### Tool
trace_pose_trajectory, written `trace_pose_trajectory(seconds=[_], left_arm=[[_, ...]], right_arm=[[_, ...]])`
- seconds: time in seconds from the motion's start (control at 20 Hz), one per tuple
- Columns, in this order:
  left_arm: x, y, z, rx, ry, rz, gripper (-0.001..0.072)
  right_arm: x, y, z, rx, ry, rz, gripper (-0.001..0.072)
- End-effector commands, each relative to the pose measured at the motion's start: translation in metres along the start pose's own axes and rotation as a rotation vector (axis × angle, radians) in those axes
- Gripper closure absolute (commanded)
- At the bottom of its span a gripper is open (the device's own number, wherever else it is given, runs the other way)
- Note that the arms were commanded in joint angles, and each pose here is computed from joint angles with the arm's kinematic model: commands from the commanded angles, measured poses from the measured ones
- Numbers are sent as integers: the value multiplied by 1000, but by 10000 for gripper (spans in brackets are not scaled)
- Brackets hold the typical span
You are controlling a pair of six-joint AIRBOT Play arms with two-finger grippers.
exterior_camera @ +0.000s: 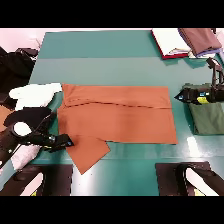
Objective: Fold the shirts.
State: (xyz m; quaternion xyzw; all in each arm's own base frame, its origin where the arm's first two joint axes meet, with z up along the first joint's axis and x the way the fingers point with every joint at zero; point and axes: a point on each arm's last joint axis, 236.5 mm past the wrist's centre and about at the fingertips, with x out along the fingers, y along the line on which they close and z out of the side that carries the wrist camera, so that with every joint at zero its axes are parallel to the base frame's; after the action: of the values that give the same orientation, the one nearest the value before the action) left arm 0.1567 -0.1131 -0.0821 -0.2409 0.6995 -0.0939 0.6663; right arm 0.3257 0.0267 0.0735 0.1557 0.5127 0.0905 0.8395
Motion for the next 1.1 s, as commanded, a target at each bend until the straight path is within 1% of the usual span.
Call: trace_pose_trajectory(seconds=[0.0,0.05,0.1,0.15,0.25,0.4,0.45,0.5,0.6,0.7,0.8,0.95,1.05], left_arm=[[11,-18,1,43,-27,-40,269],[7,-21,1,52,-23,-43,511],[2,-25,4,66,-27,-47,667],[-3,-30,7,80,-34,-52,684],[-14,-37,14,114,-52,-50,684],[-27,-48,25,158,-88,-59,684],[-29,-50,27,164,-95,-62,684],[-30,-51,28,170,-99,-62,684],[-31,-52,31,171,-110,-64,684],[-31,-52,33,171,-118,-64,684],[-31,-52,32,171,-116,-64,684],[-32,-52,33,174,-119,-62,685],[-38,-52,33,194,-113,-44,686]], right_arm=[[-1,7,-3,6,10,28,262],[-1,7,-9,-10,33,30,262],[-2,3,-16,-5,63,25,262],[-4,-6,-24,7,96,8,262],[-5,-33,-50,62,179,-46,262],[3,-90,-123,221,367,-147,254],[7,-103,-148,278,410,-153,157],[12,-110,-169,346,437,-143,115],[25,-113,-195,468,451,-90,122],[42,-103,-201,522,442,-18,192],[56,-91,-198,526,452,37,193],[75,-73,-195,450,509,71,209],[83,-66,-188,367,533,68,365]])
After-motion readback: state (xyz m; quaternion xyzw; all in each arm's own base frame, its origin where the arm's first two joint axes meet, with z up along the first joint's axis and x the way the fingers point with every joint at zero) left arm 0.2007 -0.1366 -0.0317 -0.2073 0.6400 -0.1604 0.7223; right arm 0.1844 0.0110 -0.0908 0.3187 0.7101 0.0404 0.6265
